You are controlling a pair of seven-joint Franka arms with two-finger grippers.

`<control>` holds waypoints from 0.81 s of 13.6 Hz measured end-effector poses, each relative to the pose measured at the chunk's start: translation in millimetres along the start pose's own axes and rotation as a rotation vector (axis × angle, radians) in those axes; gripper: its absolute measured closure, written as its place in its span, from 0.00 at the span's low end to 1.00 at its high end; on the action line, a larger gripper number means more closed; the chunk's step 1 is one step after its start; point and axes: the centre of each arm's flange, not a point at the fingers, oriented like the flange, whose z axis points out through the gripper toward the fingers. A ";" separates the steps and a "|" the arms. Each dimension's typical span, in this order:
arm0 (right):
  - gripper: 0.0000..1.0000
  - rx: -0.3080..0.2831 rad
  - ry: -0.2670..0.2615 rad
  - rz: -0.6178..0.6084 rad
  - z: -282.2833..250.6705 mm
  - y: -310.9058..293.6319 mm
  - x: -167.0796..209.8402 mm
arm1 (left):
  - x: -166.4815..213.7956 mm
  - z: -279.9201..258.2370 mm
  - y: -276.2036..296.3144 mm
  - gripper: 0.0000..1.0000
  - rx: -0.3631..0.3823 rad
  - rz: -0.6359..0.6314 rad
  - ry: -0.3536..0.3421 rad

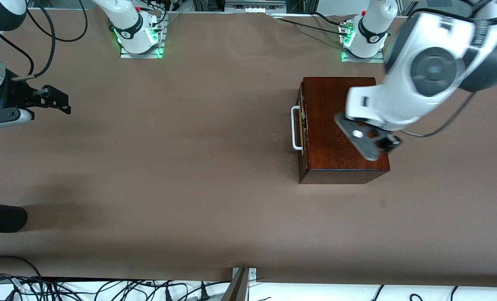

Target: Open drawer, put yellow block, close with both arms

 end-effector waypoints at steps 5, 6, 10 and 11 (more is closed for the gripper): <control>0.00 0.000 0.001 -0.003 -0.6 -1.7 0.0 | -92.0 -11.9 -25.6 0.00 0.029 -0.626 0.127; 0.00 0.000 0.001 -0.003 -0.7 -1.4 0.0 | -107.7 -21.1 -25.3 0.00 0.033 -0.718 0.143; 0.00 0.000 0.002 -0.005 -1.0 -2.8 0.0 | -152.8 -34.9 -44.2 0.00 -0.064 -0.807 0.146; 0.00 0.000 0.002 -0.006 -1.1 -3.1 0.1 | -156.1 -31.7 -46.6 0.00 -0.081 -0.804 0.134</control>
